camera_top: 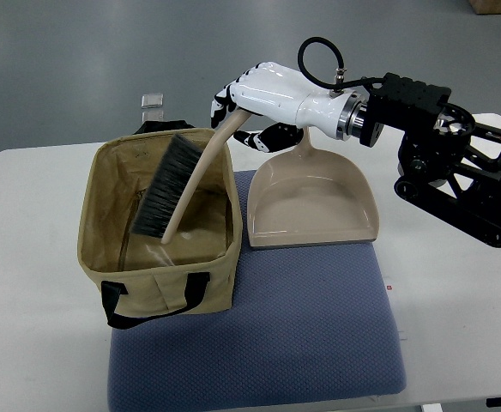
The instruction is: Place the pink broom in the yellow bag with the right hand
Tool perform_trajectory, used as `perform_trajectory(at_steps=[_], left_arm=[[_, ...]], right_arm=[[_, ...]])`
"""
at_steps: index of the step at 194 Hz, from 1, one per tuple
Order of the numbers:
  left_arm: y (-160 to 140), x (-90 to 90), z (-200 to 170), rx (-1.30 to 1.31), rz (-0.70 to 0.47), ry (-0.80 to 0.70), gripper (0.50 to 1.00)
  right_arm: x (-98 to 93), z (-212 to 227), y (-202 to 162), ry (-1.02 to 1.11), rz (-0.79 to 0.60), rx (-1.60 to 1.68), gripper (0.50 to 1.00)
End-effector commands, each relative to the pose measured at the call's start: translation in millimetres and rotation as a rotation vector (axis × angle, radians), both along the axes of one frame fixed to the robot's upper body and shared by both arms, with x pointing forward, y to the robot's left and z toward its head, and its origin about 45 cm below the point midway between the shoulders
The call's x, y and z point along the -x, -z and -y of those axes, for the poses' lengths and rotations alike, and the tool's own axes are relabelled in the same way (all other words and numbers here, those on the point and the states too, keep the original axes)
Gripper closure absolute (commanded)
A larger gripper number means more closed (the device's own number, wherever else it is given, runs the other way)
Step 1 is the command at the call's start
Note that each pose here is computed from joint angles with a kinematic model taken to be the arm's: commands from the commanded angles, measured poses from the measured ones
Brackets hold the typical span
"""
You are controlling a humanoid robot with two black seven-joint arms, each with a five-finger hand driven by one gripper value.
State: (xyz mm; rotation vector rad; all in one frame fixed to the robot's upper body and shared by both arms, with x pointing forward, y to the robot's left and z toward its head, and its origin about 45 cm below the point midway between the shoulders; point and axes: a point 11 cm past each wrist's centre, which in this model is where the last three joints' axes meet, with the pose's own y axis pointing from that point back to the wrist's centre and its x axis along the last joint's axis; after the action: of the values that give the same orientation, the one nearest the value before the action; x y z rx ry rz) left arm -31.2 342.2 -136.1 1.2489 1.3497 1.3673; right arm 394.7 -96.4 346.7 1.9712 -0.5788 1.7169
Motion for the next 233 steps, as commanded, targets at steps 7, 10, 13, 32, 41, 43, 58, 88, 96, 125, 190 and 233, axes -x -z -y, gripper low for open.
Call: perform_trajectory(at_steps=[7, 10, 13, 32, 41, 43, 58, 88, 96, 125, 190, 233], left_arm=[[0, 0.0, 0, 0.001, 0.000, 0.000, 0.500], [0, 0.0, 0, 0.001, 0.000, -0.001, 0.500], [0, 0.0, 0, 0.001, 0.000, 0.000, 0.500], [0, 0.0, 0, -0.001, 0.000, 0.000, 0.500], [0, 0.0, 0, -0.001, 0.000, 0.000, 0.500], [0, 0.0, 0, -0.001, 0.000, 0.000, 0.500], [0, 0.0, 0, 0.001, 0.000, -0.001, 0.500], [0, 0.0, 0, -0.001, 0.000, 0.000, 0.500], [0, 0.0, 0, -0.001, 0.000, 0.000, 0.500], [0, 0.0, 0, 0.001, 0.000, 0.000, 0.500], [0, 0.0, 0, 0.001, 0.000, 0.000, 0.500], [0, 0.0, 0, 0.001, 0.000, 0.000, 0.500]], right_arm=[[1.3, -1, 2, -0.001, -0.003, -0.018, 0.654], [1.3, -1, 2, -0.001, -0.005, -0.019, 0.644], [1.1, -1, 2, -0.001, -0.005, -0.022, 0.630], [1.2, -1, 2, 0.000, -0.008, -0.028, 0.587], [0.2, 1, 0, 0.006, -0.003, -0.032, 0.587], [0.0, 1, 0, 0.006, -0.002, -0.034, 0.587], [-1.7, 7, -1, 0.023, 0.005, -0.054, 0.587], [-6.4, 28, 2, 0.093, 0.009, -0.132, 0.587], [-8.2, 38, 4, 0.127, -0.002, -0.163, 0.587], [-17.4, 87, 15, 0.317, -0.082, -0.303, 0.587], [-23.5, 183, 56, 0.709, -0.355, -0.800, 0.591], [-13.7, 218, 92, 0.843, -0.574, -1.096, 0.589]])
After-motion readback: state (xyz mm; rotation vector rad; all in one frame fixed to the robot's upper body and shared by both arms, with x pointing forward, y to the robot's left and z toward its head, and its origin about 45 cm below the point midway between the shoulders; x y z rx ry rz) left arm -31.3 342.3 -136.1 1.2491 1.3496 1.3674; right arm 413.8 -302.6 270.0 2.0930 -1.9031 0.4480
